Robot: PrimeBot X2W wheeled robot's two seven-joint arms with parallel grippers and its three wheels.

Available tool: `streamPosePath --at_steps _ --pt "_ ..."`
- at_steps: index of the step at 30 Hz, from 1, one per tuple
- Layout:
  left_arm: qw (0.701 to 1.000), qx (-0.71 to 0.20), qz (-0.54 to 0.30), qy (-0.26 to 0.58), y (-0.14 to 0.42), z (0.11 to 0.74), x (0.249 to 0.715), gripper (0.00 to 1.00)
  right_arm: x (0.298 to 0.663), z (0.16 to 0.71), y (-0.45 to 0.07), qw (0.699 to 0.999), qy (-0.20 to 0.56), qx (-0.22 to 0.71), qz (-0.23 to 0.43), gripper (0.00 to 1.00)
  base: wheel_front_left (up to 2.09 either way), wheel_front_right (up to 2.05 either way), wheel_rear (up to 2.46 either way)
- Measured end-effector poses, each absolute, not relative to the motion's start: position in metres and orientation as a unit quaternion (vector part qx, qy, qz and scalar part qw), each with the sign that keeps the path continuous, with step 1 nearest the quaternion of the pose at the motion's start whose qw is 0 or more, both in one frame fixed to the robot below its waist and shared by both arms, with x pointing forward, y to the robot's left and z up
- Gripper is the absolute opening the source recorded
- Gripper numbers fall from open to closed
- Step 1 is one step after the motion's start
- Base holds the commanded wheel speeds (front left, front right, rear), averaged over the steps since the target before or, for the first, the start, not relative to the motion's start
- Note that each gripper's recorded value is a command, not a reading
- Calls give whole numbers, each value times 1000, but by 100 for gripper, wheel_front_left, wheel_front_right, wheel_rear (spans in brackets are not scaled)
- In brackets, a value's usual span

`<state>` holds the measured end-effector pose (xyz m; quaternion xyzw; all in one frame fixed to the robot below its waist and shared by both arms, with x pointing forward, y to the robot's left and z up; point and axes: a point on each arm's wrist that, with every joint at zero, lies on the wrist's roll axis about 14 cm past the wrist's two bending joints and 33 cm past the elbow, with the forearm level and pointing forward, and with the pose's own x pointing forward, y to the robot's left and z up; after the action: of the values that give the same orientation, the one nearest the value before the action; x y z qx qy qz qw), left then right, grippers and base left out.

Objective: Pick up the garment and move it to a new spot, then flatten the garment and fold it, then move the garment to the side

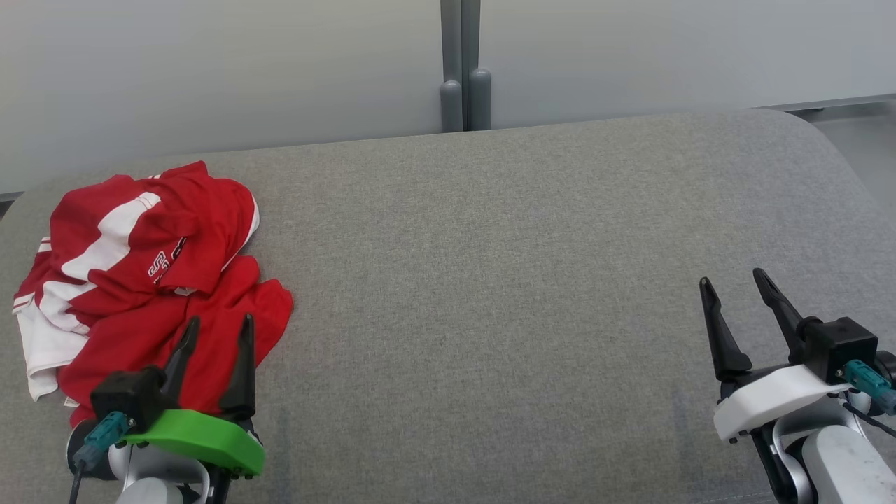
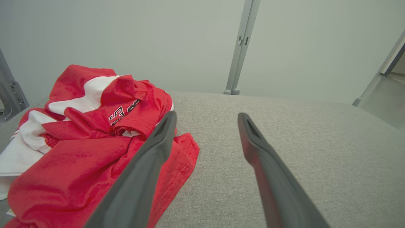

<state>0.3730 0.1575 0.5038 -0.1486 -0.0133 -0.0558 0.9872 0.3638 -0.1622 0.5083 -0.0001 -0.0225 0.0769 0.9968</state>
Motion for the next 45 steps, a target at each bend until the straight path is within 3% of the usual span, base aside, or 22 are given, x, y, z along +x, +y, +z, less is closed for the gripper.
streamPosePath --at_steps 11,45 --pt "993 -88 -67 -33 156 509 372 100 362 514 -162 992 -48 -75 91 100 0 0 0" --pt "994 -98 -39 -12 175 493 369 100 359 502 -176 994 -28 -78 68 100 0 0 0"
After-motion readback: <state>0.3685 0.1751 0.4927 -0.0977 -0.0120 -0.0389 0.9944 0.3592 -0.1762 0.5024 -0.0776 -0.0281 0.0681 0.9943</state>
